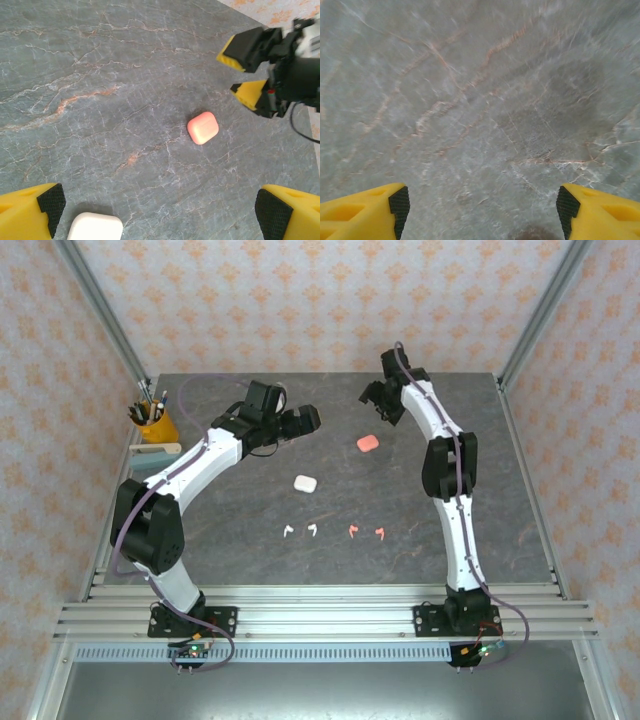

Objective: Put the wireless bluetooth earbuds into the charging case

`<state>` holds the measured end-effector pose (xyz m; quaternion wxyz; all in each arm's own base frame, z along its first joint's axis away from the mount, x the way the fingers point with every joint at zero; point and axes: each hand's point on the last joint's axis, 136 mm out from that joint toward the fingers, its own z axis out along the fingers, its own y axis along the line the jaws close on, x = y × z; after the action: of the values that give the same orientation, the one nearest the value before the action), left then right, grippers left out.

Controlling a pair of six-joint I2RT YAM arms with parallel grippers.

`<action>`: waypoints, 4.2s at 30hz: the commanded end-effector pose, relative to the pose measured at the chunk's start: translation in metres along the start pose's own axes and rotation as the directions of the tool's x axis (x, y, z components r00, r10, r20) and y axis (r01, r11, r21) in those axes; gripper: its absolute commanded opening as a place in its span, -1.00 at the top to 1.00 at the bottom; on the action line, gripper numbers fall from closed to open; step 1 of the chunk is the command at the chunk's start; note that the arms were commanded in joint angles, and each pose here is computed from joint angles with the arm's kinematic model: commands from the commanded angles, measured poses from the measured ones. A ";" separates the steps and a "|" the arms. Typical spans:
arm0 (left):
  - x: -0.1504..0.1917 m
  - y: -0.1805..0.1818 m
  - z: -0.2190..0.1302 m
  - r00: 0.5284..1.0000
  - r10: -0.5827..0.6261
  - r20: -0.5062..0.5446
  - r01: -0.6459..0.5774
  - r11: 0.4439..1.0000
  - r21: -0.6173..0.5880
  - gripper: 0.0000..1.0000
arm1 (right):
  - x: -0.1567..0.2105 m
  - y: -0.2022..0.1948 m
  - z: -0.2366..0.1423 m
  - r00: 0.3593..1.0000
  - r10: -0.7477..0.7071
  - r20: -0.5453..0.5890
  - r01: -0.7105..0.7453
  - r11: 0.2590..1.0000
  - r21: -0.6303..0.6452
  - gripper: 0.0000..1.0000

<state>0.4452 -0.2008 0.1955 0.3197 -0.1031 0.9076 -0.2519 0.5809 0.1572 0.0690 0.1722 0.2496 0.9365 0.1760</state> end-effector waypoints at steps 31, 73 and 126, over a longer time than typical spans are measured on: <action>-0.012 -0.012 -0.019 0.998 0.010 0.057 -0.012 1.000 0.028 -1.00 | 0.127 -0.034 -0.066 0.997 0.020 -0.069 -0.012 0.994 0.111 -0.70; -0.015 -0.007 -0.035 0.996 0.024 0.080 -0.024 1.000 0.004 -1.00 | 0.106 0.056 0.010 0.952 -0.244 -0.188 0.232 0.969 -0.083 -0.55; -0.040 0.014 -0.065 0.987 0.011 0.159 -0.005 0.999 -0.041 -1.00 | 0.231 0.053 -0.014 0.907 -0.297 -0.299 0.303 0.952 -0.027 -0.54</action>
<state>0.4383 -0.1578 0.2476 0.3816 -0.1287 0.8846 -0.2353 0.4112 0.3254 0.0657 0.0536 0.0638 0.9763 0.1995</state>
